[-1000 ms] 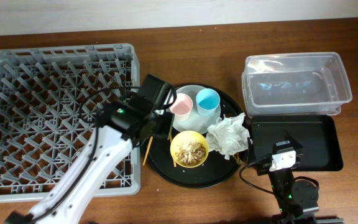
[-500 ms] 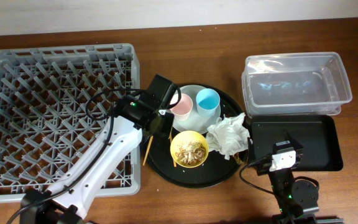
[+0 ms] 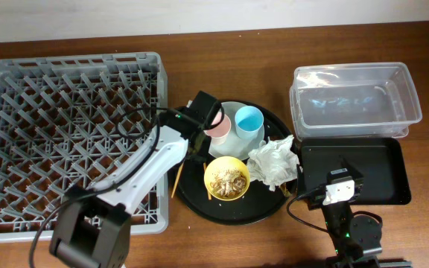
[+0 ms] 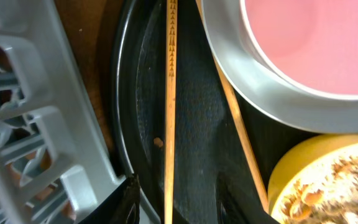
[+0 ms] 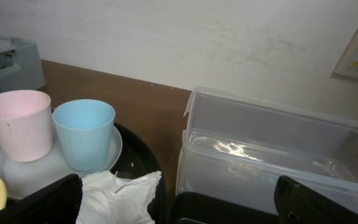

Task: Sort waste into correct bins and load items into the dishwasher rack
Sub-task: 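Lower the left gripper onto the wooden chopsticks and grasp them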

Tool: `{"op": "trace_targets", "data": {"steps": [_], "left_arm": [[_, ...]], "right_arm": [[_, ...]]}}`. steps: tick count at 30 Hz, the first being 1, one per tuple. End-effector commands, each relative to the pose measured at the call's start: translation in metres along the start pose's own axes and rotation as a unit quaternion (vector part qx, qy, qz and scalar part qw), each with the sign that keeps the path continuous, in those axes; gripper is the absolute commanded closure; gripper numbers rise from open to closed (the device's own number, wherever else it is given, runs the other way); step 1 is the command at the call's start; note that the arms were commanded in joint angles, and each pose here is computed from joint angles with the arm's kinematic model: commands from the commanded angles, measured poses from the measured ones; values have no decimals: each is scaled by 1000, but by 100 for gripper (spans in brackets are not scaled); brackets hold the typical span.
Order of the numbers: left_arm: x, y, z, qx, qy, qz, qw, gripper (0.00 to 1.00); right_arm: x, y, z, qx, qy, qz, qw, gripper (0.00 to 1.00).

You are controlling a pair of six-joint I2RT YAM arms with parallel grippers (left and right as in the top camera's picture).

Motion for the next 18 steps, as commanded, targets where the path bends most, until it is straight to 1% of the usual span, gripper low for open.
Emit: {"op": "trace_targets", "data": {"steps": [1,7,11,18], "left_arm": [[27,-4,-4,0,33,15,999,64],[52,-8,-6,5,58,20,998,64],[67,-10,-9,9,75,26,997,70],[69,-10,-8,10,74,31,997,72]], "right_arm": [[0,1,-2,1,1,4,1000,1],[0,1,-2,1,1,4,1000,1],[0,1,-2,1,1,4,1000,1],[0,1,-2,1,1,4,1000,1]]}}
Point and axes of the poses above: each gripper's point midway between its finger pads, its own x axis out along the fingers, its own y axis along the line the jaws close on, z = x × y, the point moved 8 cm from there along -x, back along the fingers, and after that the axes turned 5 degrees about x, right-handed, at the moved point
